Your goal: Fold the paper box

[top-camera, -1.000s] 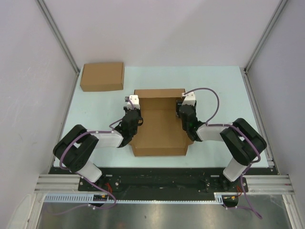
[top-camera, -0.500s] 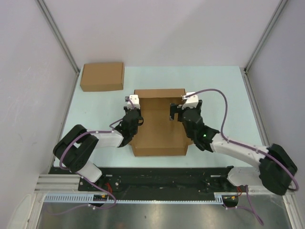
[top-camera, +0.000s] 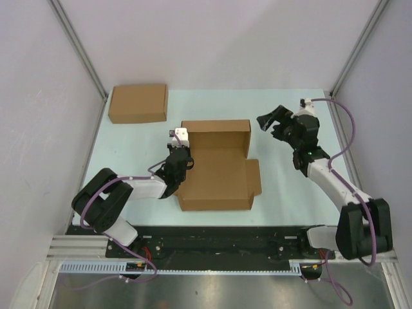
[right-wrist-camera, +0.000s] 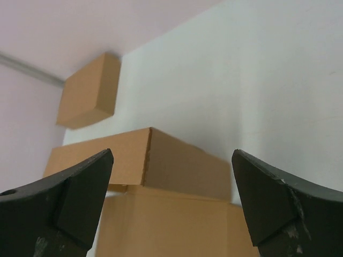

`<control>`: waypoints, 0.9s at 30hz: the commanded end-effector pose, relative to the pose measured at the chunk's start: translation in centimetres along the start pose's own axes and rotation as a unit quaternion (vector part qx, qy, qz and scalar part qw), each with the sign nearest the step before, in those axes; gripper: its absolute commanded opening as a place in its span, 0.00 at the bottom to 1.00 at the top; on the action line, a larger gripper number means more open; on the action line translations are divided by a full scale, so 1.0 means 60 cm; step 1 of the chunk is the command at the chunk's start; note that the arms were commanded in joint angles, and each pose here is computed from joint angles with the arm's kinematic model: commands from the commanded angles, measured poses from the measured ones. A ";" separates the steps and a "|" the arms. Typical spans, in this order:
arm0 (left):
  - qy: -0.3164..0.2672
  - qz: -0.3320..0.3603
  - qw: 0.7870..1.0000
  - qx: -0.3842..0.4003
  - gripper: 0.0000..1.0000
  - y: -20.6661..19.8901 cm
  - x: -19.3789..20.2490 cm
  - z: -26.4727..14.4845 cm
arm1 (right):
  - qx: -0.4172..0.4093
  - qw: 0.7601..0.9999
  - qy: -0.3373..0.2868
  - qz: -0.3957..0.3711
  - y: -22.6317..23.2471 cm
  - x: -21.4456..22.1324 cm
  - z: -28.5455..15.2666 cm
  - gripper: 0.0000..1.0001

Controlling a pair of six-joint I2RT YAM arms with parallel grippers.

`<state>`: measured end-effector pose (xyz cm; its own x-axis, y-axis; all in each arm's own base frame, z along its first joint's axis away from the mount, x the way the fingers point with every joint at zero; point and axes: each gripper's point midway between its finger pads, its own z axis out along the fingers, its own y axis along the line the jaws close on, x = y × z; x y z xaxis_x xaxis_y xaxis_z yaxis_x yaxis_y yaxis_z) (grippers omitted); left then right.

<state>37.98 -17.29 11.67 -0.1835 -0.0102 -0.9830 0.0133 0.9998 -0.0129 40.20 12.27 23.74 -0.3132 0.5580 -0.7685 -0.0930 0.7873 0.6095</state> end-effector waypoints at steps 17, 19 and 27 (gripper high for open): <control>-0.011 0.019 1.000 0.019 0.01 -0.021 -0.030 0.010 | -0.160 0.977 0.136 0.046 0.087 0.096 0.080 0.89; -0.014 0.021 0.999 0.020 0.02 -0.022 -0.036 0.009 | -0.158 0.976 0.143 0.043 0.083 0.108 0.086 0.84; -0.025 0.025 0.999 0.025 0.20 -0.020 -0.058 0.001 | -0.142 0.977 0.156 0.029 0.072 0.136 0.094 0.60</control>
<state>38.23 -17.55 11.80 -0.1989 0.0486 -0.9788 0.0370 0.9984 0.0421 42.39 20.20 18.17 -0.6022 0.4926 -0.6283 -0.2540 0.6279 0.7357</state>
